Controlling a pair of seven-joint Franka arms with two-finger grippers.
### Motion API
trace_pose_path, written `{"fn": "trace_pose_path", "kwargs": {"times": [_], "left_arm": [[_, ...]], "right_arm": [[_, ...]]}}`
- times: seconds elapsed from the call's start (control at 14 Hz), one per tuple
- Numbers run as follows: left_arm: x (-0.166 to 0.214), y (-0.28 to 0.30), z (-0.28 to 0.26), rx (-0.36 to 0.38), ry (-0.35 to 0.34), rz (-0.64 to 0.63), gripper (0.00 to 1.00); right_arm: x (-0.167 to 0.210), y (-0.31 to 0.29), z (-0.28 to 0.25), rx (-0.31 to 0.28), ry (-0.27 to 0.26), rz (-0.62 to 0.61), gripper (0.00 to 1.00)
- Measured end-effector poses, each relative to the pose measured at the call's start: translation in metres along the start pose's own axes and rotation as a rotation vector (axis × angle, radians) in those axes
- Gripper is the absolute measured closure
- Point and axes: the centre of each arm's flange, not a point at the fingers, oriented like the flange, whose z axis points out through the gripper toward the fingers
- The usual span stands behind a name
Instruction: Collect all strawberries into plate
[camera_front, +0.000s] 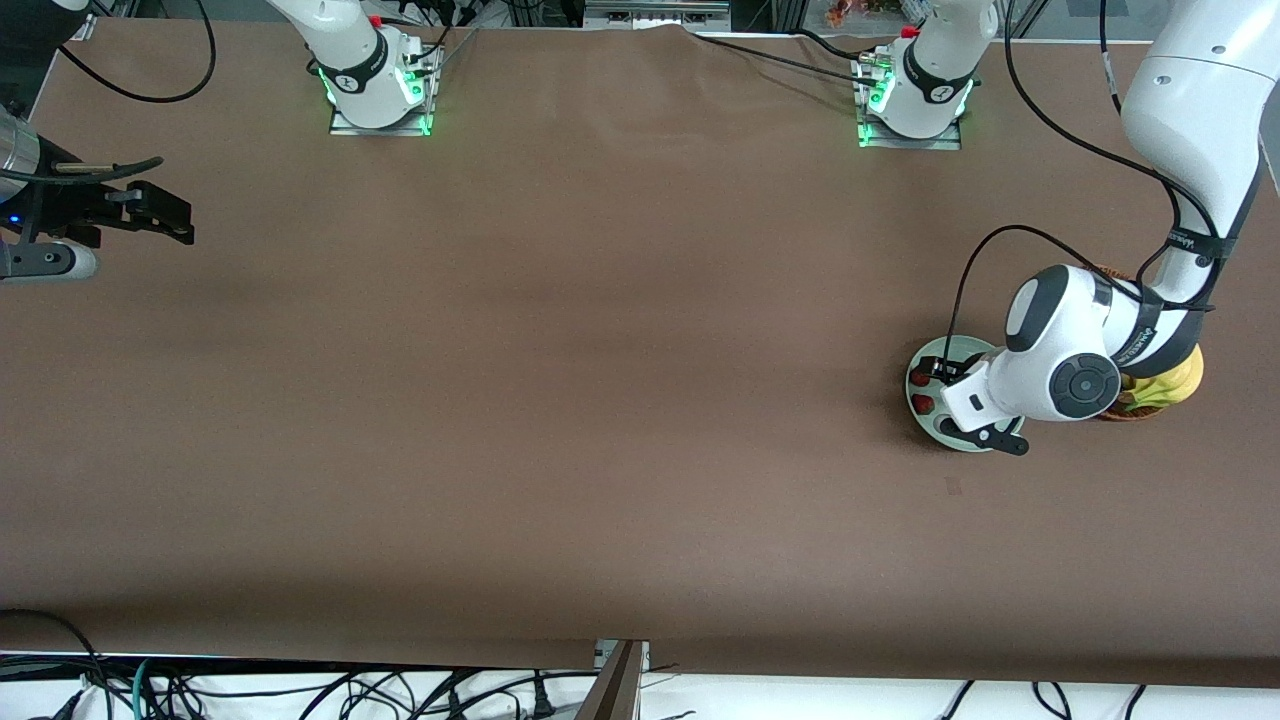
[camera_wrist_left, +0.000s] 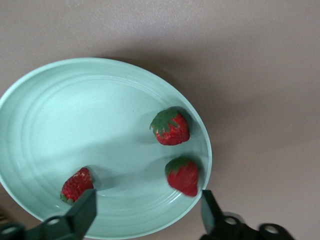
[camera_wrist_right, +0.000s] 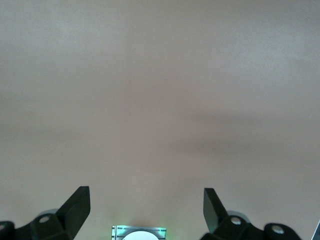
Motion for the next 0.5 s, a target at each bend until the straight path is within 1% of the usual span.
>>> {"fn": "trace_pose_path", "kwargs": {"times": [0.14, 0.21, 0.36, 0.5], "left_arm": [[0.001, -0.002, -0.014, 0.005, 0.024, -0.007, 0.00], [0.000, -0.003, -0.029, 0.014, 0.049, -0.013, 0.00], [-0.008, -0.005, -0.077, 0.054, 0.122, -0.028, 0.00], [-0.025, -0.002, -0.141, 0.115, 0.215, -0.044, 0.00]], "right_arm": [[0.000, 0.000, 0.000, 0.000, -0.001, 0.000, 0.00], [0.001, 0.000, 0.001, 0.000, -0.001, 0.000, 0.00], [0.001, 0.000, 0.001, 0.000, -0.002, 0.000, 0.00], [0.002, 0.000, 0.002, 0.000, -0.003, 0.001, 0.00]]}}
